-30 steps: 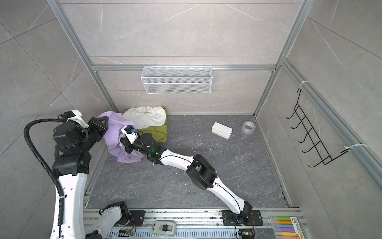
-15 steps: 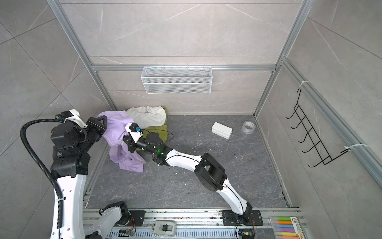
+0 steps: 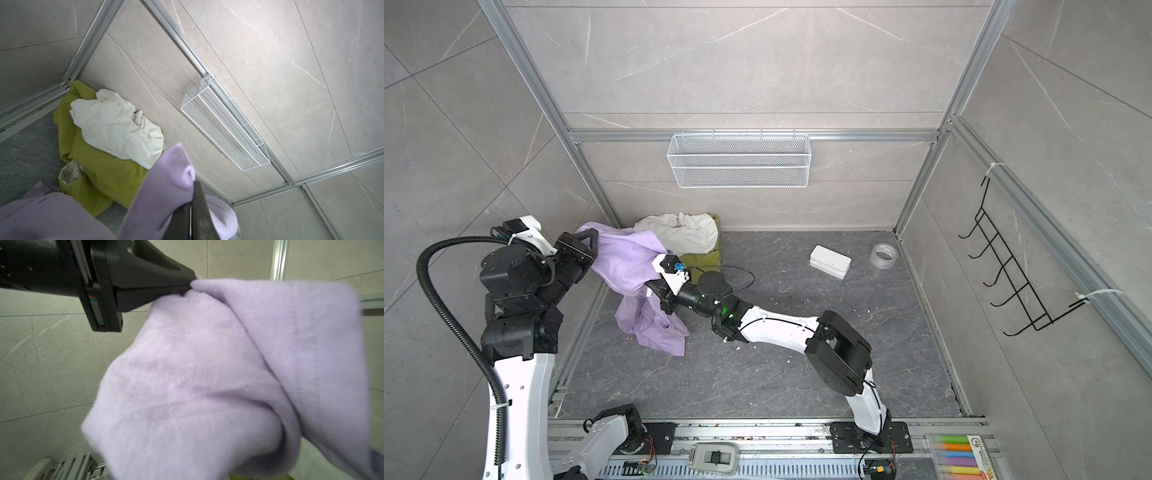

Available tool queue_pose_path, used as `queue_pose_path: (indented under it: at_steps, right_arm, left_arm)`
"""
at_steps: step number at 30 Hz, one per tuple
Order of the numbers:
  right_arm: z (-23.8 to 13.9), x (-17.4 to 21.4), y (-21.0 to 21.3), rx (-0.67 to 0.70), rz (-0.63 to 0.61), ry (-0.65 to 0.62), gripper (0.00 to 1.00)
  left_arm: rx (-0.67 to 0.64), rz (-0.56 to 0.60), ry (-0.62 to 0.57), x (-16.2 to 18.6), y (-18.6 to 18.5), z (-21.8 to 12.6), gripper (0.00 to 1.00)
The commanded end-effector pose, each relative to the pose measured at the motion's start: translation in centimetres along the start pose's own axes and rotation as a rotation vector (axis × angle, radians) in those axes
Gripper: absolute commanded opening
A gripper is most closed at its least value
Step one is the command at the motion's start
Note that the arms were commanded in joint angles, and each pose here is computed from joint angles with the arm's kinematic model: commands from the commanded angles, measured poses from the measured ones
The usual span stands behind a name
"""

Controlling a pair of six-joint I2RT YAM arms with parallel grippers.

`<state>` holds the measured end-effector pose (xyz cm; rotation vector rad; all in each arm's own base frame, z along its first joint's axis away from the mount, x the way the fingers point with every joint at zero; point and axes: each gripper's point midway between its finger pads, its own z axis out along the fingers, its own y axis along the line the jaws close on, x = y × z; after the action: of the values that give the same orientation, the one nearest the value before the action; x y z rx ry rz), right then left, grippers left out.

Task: Pick out a specific cloth from the pile
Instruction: 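Pull the lavender cloth away from the pile with both grippers toward the robot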

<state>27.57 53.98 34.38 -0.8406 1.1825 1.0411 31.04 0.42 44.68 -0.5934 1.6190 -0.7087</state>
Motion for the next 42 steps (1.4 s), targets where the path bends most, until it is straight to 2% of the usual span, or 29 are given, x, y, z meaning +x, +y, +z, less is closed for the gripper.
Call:
queue_pose_path:
  at_steps: [1,8,16,26,33,42]
  right_arm:
    - [-1.8,-4.9,-0.4,0.042,-0.051,-0.082,0.04]
    - [-4.4,-6.6,-0.2,0.061,-0.064,-0.054,0.04]
    - [-7.9,-7.4,0.0,0.092,-0.100,0.001,0.04]
    - [-12.0,-9.5,-0.4,0.163,-0.162,0.048,0.05]
    - [-14.8,-10.0,-1.8,0.252,-0.227,0.095,0.05]
    - [-17.1,-10.1,-3.0,0.309,-0.245,0.122,0.04]
  left_arm:
    - [0.068,0.017,-0.016,-0.6,-2.1,-0.5,0.00]
    - [0.100,0.010,0.005,0.0,-2.9,-0.5,0.00]
    - [0.094,-0.028,0.028,1.9,-1.6,-0.1,0.00]
    - [0.115,0.013,0.110,6.4,-2.8,0.6,0.00]
    - [0.133,0.028,0.138,7.5,-3.6,0.8,0.00]
    - [0.130,0.060,0.183,9.4,-4.0,1.5,0.00]
